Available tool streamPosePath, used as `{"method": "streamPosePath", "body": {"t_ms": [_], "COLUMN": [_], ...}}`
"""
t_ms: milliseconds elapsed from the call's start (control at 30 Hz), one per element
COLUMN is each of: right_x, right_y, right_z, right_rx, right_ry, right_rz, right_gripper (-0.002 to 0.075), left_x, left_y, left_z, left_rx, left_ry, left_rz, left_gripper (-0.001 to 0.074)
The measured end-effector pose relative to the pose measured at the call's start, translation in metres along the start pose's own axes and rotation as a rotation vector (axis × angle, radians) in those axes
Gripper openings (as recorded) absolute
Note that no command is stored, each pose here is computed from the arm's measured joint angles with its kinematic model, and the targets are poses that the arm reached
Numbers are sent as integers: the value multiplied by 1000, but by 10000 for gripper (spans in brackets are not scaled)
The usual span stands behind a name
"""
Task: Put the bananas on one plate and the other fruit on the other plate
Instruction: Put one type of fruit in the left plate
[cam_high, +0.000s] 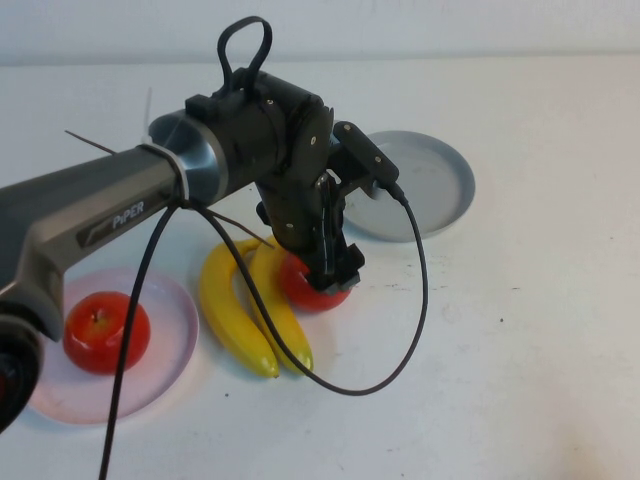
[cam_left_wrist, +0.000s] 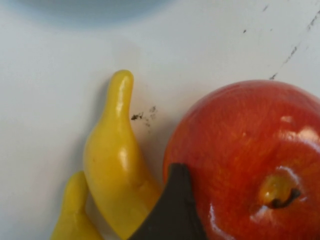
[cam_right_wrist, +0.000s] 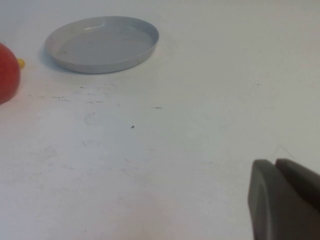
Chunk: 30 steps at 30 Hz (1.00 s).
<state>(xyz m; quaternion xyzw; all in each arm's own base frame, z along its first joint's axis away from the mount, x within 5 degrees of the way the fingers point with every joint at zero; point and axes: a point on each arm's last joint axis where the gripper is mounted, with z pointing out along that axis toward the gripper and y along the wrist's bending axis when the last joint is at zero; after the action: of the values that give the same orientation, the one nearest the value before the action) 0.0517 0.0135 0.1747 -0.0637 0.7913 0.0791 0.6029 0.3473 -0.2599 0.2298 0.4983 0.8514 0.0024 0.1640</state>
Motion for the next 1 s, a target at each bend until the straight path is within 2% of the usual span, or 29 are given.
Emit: {"method": "streamPosePath", "body": {"t_ms": [200, 433, 600, 667, 867, 1000], "right_x": [0, 0, 0, 0, 0, 0], "right_y": [0, 0, 0, 0, 0, 0], "right_z": [0, 0, 0, 0, 0, 0], "right_rx": [0, 0, 0, 0, 0, 0], "right_ry": [0, 0, 0, 0, 0, 0], "right_rz": [0, 0, 0, 0, 0, 0], "right_gripper": [-17, -17, -17, -17, -17, -17], "left_x": [1, 9, 33, 53, 110, 128], "left_y": [0, 4, 0, -1, 6, 7], "left_z": [-21, -90, -129, -140, -136, -113], "left_rx": [0, -71, -100, -126, -140, -143], "left_ry": [-3, -88, -78, -59, 40, 70], "left_rz": [-11, -97, -162, -209, -389, -435], "left_gripper": [563, 563, 563, 563, 563, 563]}}
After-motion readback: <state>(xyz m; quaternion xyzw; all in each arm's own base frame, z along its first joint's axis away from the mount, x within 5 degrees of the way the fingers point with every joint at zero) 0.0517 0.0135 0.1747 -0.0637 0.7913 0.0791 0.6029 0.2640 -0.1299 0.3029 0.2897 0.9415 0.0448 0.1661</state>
